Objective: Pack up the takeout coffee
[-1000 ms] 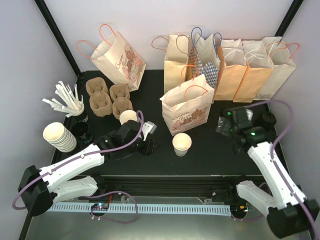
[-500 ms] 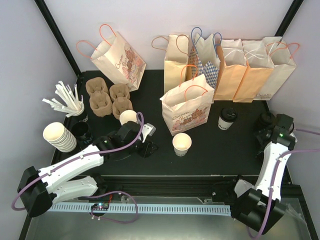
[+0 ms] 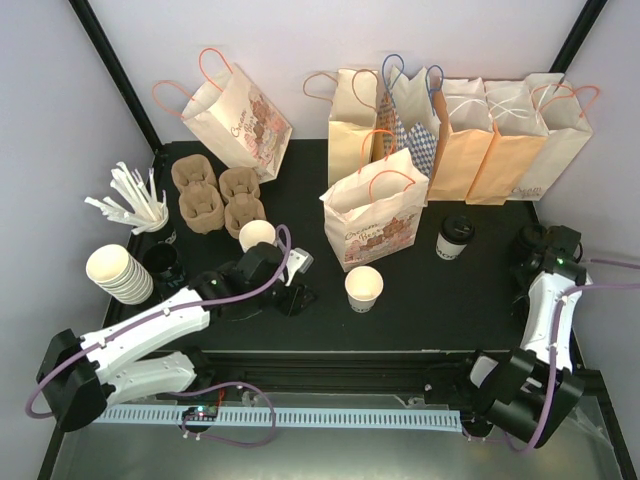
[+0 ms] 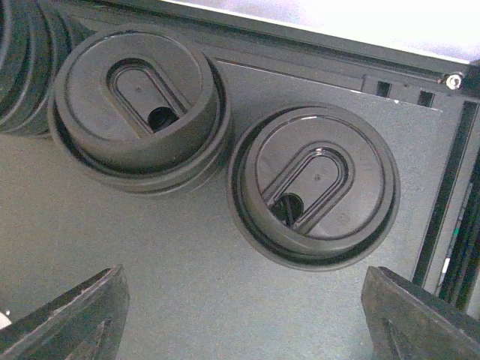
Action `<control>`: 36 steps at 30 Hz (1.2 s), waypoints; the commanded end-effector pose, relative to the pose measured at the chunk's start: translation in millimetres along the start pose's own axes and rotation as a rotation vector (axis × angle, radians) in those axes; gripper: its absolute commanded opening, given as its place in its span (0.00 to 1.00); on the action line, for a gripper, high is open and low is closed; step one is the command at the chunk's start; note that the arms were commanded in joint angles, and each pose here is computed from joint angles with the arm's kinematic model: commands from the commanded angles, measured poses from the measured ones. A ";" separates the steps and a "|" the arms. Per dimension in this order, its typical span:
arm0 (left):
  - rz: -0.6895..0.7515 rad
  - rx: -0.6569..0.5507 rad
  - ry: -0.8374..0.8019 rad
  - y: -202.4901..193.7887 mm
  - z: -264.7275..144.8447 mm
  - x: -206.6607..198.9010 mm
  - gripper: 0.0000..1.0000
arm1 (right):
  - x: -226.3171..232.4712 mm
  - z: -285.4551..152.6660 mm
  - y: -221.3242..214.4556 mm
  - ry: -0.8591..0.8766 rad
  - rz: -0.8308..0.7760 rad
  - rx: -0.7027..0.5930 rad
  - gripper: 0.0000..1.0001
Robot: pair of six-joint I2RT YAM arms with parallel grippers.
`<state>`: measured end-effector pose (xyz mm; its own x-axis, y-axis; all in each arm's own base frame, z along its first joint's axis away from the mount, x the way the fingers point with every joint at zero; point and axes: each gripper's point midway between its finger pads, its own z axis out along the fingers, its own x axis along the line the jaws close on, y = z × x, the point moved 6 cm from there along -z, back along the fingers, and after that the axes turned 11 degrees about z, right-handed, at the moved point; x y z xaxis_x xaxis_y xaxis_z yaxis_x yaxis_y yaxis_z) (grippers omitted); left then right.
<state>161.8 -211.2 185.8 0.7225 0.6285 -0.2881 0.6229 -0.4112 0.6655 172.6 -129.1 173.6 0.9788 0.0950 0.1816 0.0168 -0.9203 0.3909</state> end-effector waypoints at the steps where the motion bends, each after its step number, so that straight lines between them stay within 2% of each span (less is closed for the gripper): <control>1: 0.022 0.004 -0.021 5.3 4.0 -2.6 0.41 | -3.0 14.1 2.8 -0.035 0.051 -0.045 0.85; 6: 0.016 0.005 -0.037 9.4 9.1 -4.1 0.41 | -8.9 23.0 2.7 -0.068 0.053 -0.082 0.78; 14: 0.006 0.024 -0.047 8.9 16.9 -3.5 0.41 | -9.9 36.2 -1.7 -0.093 0.032 -0.066 0.76; 22: 0.005 0.032 -0.042 8.1 17.9 -2.6 0.41 | -11.2 43.2 -10.0 -0.080 0.028 -0.025 0.53; 27: 0.005 0.031 -0.043 8.0 17.7 -2.8 0.42 | -10.9 40.4 -10.2 -0.071 0.028 -0.021 0.28; 34: 0.010 0.035 -0.039 7.0 16.9 -2.5 0.42 | -9.8 30.4 -7.1 -0.059 0.035 -0.023 0.18; 36: 0.010 0.036 -0.038 6.6 16.6 -2.4 0.42 | -9.1 24.7 -4.5 -0.048 0.040 -0.036 0.11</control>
<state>166.0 -220.8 165.5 0.7188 0.6219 -0.3107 0.6527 -0.4499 0.6095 168.1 -132.4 131.0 0.9920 0.0480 0.1171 -0.0016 -0.9204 0.3910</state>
